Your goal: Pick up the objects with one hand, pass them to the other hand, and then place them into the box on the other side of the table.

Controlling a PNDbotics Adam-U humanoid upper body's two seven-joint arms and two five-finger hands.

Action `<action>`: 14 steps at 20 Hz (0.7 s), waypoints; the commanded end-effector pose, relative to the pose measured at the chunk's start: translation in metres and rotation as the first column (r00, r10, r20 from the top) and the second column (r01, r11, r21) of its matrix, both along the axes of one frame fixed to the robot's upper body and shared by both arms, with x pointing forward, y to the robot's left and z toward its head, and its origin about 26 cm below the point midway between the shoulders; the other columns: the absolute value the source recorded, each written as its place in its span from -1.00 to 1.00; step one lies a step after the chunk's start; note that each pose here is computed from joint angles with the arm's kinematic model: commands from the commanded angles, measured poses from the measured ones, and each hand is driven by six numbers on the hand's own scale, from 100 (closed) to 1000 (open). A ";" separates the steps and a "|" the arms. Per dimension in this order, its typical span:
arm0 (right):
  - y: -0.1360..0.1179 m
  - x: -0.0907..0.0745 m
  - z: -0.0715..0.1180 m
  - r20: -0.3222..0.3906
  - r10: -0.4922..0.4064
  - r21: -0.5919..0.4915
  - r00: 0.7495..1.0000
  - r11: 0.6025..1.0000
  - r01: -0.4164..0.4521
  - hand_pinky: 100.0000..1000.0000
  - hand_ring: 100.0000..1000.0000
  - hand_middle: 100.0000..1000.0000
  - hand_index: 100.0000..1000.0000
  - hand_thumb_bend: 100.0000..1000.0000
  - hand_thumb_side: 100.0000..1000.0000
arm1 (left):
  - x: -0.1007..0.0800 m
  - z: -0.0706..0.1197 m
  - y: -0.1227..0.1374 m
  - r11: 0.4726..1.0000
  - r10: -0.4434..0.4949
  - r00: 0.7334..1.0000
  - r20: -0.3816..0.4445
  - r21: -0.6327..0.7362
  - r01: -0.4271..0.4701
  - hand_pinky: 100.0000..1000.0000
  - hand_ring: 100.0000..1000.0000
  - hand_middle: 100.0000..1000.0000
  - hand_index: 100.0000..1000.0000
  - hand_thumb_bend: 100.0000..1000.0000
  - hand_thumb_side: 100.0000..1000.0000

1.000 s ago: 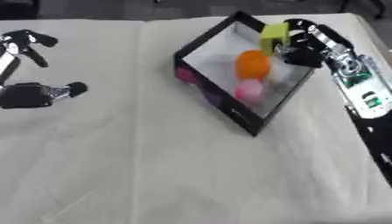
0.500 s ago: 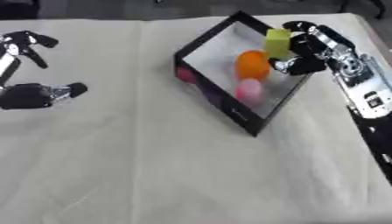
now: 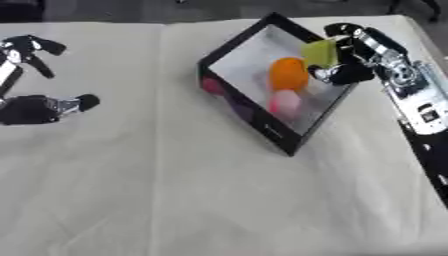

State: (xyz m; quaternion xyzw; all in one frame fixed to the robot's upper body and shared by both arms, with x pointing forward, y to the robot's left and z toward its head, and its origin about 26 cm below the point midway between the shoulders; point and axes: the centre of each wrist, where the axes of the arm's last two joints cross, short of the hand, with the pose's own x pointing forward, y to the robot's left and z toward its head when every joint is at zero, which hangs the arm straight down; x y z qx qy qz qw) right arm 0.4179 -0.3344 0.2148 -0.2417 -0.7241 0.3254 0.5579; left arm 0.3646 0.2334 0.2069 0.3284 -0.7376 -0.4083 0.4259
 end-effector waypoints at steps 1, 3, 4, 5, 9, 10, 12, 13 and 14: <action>-0.005 -0.002 0.019 0.058 0.032 -0.015 0.998 0.999 -0.032 0.94 0.95 1.00 0.87 -0.43 -1.00 | -0.001 0.011 0.003 1.000 0.000 1.000 0.030 0.001 0.000 0.54 -0.03 0.37 0.59 0.46 0.00; -0.005 -0.003 0.020 0.065 0.063 -0.020 0.996 0.998 -0.062 0.93 0.94 0.98 0.87 -0.39 -1.00 | -0.001 0.010 0.003 1.000 -0.002 1.000 0.028 0.002 0.002 0.54 -0.03 0.37 0.59 0.46 0.00; -0.005 -0.003 0.020 0.067 0.069 -0.020 0.995 0.998 -0.068 0.93 0.93 0.98 0.88 -0.39 -1.00 | -0.001 0.010 0.003 1.000 -0.003 1.000 0.026 0.003 0.003 0.54 -0.03 0.37 0.59 0.46 0.00; -0.005 -0.002 0.020 0.070 0.069 -0.017 0.995 0.998 -0.068 0.92 0.92 0.97 0.88 -0.39 -1.00 | -0.001 0.010 0.003 1.000 -0.004 1.000 0.025 0.003 0.003 0.54 -0.03 0.37 0.59 0.46 0.00; -0.006 -0.003 0.022 0.080 0.061 -0.007 0.995 0.998 -0.061 0.90 0.90 0.96 0.89 -0.40 -1.00 | -0.001 0.010 0.003 1.000 -0.003 1.000 0.025 0.003 0.003 0.54 -0.03 0.37 0.59 0.46 0.00; -0.006 -0.004 0.023 0.086 0.051 0.001 0.995 0.999 -0.051 0.86 0.86 0.92 0.91 -0.49 -1.00 | -0.001 0.009 0.003 1.000 0.000 1.000 0.025 0.001 0.000 0.54 -0.04 0.37 0.58 0.45 0.01; -0.006 -0.005 0.024 0.107 0.011 0.060 0.994 0.998 -0.018 0.82 0.78 0.87 0.91 -1.00 -0.95 | -0.001 0.008 0.005 1.000 0.009 1.000 0.024 -0.010 -0.008 0.54 -0.05 0.36 0.58 0.45 0.01; -0.006 -0.005 0.025 0.112 -0.010 0.099 0.994 0.995 -0.001 0.77 0.65 0.84 0.86 -1.00 -0.65 | -0.002 0.008 0.006 1.000 0.015 1.000 0.026 -0.019 -0.014 0.54 -0.06 0.36 0.58 0.44 0.01; -0.006 -0.006 0.026 0.116 -0.031 0.137 0.993 0.990 0.015 0.74 0.59 0.81 0.82 -1.00 -0.53 | -0.002 0.009 0.008 0.999 0.024 0.999 0.030 -0.032 -0.023 0.54 -0.07 0.36 0.58 0.44 0.01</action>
